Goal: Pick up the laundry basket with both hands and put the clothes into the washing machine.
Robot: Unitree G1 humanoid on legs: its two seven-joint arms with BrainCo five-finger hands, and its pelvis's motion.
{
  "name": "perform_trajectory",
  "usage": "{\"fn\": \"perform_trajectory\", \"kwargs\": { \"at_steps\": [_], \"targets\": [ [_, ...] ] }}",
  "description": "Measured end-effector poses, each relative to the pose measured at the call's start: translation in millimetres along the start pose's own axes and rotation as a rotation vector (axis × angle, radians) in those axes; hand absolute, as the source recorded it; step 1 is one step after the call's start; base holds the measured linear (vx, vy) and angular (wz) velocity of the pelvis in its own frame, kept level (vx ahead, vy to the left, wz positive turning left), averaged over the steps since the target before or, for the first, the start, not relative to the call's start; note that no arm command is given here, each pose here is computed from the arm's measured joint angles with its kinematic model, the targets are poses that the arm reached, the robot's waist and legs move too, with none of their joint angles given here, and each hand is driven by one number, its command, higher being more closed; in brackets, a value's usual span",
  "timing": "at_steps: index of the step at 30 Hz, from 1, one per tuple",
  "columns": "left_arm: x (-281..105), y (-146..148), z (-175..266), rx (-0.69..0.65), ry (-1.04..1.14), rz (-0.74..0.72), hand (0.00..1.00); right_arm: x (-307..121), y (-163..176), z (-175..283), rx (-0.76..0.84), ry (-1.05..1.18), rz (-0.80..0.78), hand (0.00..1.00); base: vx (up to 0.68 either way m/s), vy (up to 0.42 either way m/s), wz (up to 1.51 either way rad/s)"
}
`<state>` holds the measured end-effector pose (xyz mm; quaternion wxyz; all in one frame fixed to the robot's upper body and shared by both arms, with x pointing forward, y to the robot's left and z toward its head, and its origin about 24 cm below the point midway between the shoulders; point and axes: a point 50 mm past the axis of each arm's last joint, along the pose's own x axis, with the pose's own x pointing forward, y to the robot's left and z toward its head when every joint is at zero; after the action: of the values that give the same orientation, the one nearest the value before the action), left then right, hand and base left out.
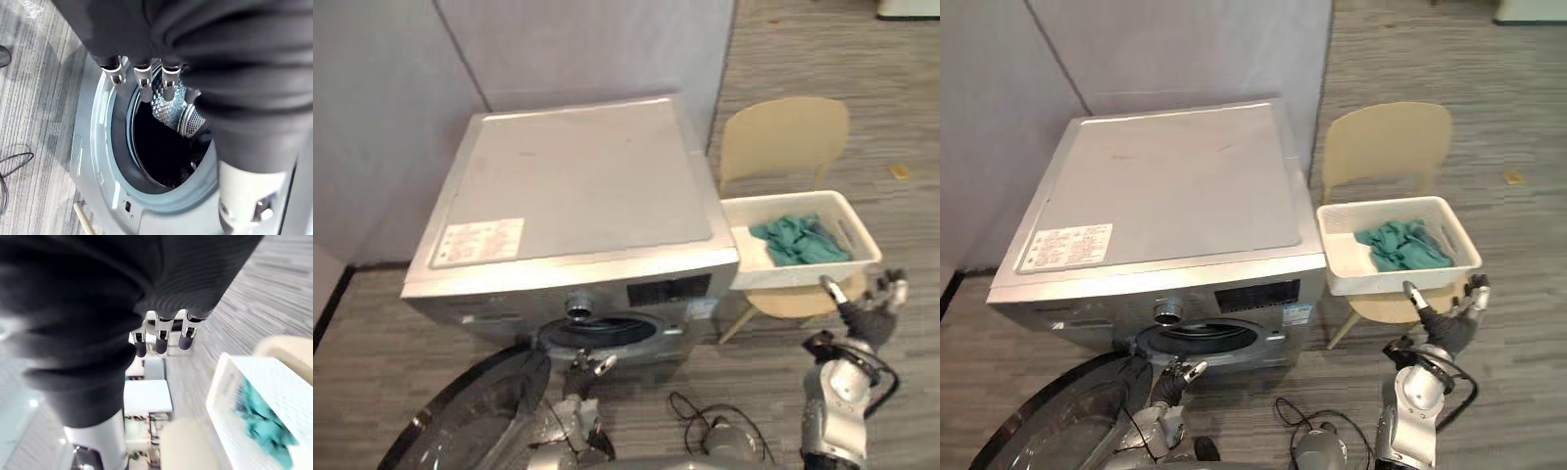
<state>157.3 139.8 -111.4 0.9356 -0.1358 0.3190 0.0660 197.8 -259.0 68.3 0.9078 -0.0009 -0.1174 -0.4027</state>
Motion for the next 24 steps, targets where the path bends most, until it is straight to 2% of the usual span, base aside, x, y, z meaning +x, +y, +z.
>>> {"fn": "perform_trajectory", "kwargs": {
  "at_steps": [3, 6, 13, 16, 20, 24],
  "targets": [
    [2, 8, 5, 0.002, -0.010, 0.034, 0.00, 6, 18, 18, 0.018, -0.089, 0.027, 0.00, -0.11, 0.040, -1.19],
    [6, 9, 14, -0.004, -0.039, 0.036, 0.00, -1, 23, 14, 0.012, -0.067, 0.072, 0.00, -0.05, -0.014, -0.68],
    [7, 6, 23, -0.064, -0.077, 0.039, 0.00, -25, 64, 13, 0.025, -0.057, 0.345, 0.00, 0.09, -0.124, -0.67],
    [7, 4, 23, -0.097, -0.085, 0.048, 0.00, -30, 76, 16, 0.041, -0.065, 0.408, 0.00, 0.18, -0.147, -0.97],
    [-13, 25, -11, -0.182, 0.021, 0.159, 0.00, -34, 91, 22, 0.048, -0.099, 0.456, 0.00, 0.19, -0.084, -0.97],
    [-19, 19, -21, -0.206, 0.058, 0.162, 0.00, -25, 109, 22, 0.029, -0.124, 0.484, 0.00, 0.16, 0.134, -0.60]
  ]
}}
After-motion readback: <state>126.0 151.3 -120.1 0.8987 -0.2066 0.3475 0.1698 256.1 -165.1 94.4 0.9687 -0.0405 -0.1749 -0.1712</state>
